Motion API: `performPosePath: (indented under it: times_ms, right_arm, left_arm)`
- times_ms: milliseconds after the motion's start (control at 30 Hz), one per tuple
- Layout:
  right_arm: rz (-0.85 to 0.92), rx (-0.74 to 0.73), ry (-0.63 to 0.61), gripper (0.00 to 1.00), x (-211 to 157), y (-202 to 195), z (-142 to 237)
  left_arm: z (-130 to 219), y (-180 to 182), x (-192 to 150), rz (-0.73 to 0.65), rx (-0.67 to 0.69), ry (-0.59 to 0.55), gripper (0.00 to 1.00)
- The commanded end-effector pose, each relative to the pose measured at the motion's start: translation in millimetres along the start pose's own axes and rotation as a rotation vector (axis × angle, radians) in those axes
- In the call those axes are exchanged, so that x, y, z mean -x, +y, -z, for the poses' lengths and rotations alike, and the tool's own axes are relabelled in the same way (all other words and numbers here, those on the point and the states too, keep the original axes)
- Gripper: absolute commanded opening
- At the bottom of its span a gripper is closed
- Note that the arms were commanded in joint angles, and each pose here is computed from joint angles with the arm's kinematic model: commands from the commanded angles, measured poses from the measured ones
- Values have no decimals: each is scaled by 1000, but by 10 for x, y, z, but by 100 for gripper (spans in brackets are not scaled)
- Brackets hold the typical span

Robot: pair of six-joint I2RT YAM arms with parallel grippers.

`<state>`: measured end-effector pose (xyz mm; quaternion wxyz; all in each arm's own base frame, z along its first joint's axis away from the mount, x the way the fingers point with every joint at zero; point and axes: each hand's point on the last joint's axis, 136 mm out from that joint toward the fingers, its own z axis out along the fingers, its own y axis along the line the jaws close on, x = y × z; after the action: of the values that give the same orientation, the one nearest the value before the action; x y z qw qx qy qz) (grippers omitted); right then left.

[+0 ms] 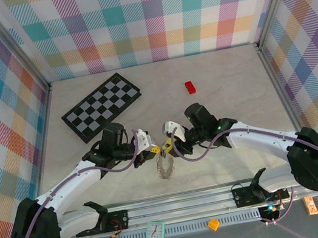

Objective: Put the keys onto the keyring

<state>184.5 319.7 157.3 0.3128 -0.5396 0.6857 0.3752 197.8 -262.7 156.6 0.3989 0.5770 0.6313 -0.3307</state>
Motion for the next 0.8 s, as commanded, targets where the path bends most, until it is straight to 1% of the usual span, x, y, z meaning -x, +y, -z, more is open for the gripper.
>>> performPosePath:
  times_ms: [0, 167, 267, 400, 600, 767]
  right_arm:
    - [-8, 50, -30, 28, 74, 64, -31]
    - [-13, 66, -28, 18, 81, 66, -63]
    - [-11, 68, -31, 17, 81, 64, -68]
    - [-15, 63, -31, 12, 78, 46, -82]
    - [-15, 58, -35, 10, 92, 23, -96]
    - [-16, 68, -34, 0, 90, 35, -104]
  left_arm:
    - [-1, -79, 117, -38, -35, -53, 0]
    - [2, -76, 125, -40, -33, -55, 0]
    - [1, -75, 129, -39, -33, -56, 0]
    - [2, -83, 136, -39, -39, -60, 0]
    - [5, -82, 151, -40, -40, -62, 0]
    - [3, -83, 153, -40, -42, -63, 0]
